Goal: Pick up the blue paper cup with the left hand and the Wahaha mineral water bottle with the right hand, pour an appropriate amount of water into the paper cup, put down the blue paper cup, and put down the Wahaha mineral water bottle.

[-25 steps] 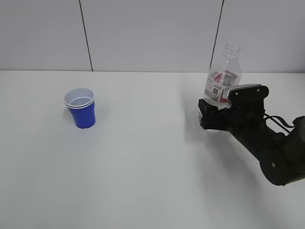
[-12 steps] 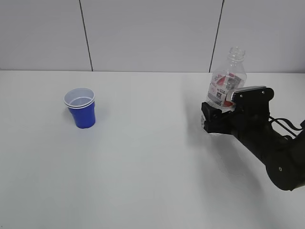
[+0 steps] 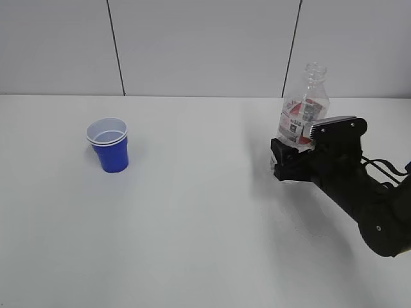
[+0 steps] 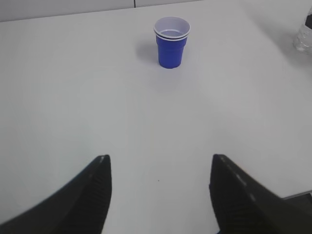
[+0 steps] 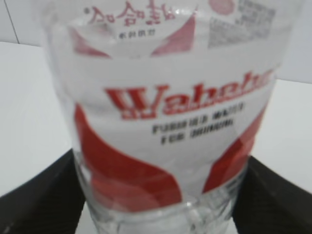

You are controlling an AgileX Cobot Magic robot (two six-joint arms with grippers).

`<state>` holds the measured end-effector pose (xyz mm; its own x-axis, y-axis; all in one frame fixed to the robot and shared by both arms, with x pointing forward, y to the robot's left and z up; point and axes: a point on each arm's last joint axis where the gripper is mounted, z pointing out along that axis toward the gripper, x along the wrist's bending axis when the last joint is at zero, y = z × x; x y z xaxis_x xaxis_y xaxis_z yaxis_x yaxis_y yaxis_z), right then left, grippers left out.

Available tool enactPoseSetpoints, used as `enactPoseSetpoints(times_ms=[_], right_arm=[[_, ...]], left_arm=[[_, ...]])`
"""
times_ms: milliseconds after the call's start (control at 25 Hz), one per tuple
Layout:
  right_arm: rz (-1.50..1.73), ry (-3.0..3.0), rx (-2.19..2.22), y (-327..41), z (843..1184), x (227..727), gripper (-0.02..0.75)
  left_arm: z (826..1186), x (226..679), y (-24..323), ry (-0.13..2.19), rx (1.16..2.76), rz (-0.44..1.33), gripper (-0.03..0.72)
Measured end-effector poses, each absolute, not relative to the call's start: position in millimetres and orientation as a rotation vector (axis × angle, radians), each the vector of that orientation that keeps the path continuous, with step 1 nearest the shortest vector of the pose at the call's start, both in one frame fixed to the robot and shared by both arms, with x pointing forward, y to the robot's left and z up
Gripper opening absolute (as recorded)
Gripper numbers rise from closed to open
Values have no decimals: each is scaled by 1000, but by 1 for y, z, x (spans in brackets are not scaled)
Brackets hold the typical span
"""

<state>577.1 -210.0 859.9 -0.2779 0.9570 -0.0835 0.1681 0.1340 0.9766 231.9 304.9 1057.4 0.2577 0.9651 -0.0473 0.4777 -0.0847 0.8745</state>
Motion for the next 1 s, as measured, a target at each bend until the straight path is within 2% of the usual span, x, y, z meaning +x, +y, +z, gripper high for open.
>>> enactPoseSetpoints(times_ms=[240, 1000], right_arm=[[1234, 1614, 1103, -209, 860, 577, 657], [1199, 1664, 1133, -213, 853, 557, 661]], left_arm=[[1057, 232, 305, 1341, 1697, 737, 480], [1057, 232, 305, 1341, 1697, 737, 480]])
